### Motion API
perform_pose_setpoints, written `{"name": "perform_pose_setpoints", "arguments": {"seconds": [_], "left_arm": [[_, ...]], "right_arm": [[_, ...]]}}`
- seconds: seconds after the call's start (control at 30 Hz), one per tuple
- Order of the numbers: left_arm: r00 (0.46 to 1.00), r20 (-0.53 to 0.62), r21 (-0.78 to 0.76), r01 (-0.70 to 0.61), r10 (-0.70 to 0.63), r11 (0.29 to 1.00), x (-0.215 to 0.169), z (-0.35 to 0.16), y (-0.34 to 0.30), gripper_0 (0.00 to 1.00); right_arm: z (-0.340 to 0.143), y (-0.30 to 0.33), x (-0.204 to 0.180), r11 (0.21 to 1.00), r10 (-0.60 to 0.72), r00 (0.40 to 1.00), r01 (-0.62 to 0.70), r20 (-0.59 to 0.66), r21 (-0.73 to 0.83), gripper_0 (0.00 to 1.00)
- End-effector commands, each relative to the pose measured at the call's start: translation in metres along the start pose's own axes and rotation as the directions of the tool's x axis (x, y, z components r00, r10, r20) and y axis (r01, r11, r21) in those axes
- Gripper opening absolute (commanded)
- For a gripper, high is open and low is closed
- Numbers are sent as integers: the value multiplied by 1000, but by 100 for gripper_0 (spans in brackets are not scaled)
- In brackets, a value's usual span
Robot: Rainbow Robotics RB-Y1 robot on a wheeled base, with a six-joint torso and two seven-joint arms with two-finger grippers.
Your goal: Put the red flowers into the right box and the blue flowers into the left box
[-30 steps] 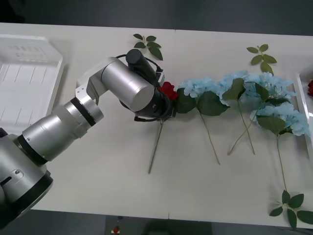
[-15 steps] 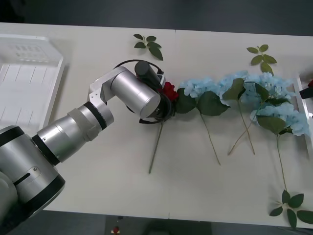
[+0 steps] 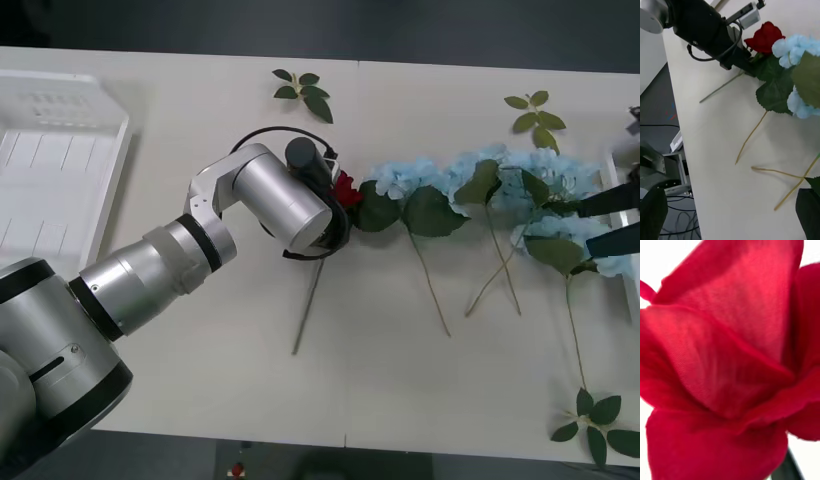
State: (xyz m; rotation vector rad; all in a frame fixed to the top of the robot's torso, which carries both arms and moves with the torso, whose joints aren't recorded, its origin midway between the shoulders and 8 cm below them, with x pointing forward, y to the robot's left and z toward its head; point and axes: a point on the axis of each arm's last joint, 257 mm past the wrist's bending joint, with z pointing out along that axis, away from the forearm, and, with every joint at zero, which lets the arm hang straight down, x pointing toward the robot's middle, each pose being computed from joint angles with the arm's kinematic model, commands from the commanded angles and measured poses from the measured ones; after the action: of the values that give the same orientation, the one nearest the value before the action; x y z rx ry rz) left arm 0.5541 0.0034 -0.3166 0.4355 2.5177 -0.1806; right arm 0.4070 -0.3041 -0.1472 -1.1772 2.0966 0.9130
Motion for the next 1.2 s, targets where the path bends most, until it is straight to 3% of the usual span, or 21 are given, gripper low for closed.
{"name": "perform_pose_setpoints", "arguments": {"seconds": [0.03,0.63,0.93,1.2], "left_arm": [[999,51,22,-16,15,1000,-25,-10,-17,0],[999,35,77,-20,17,997,-29,-18,-21,0],[997,-56,198,-34,46,980,-45,-96,-5,0],[1000,-25,373,-8,19,928,-75,-161,12,0]], "right_arm": [[20,6,-7,999,-29,999,30,20,-37,100],[39,10,-22,998,-44,997,47,69,-52,100],[50,10,-32,997,-42,993,49,108,-57,100],[55,10,-47,997,-33,986,43,166,-61,100]]}}
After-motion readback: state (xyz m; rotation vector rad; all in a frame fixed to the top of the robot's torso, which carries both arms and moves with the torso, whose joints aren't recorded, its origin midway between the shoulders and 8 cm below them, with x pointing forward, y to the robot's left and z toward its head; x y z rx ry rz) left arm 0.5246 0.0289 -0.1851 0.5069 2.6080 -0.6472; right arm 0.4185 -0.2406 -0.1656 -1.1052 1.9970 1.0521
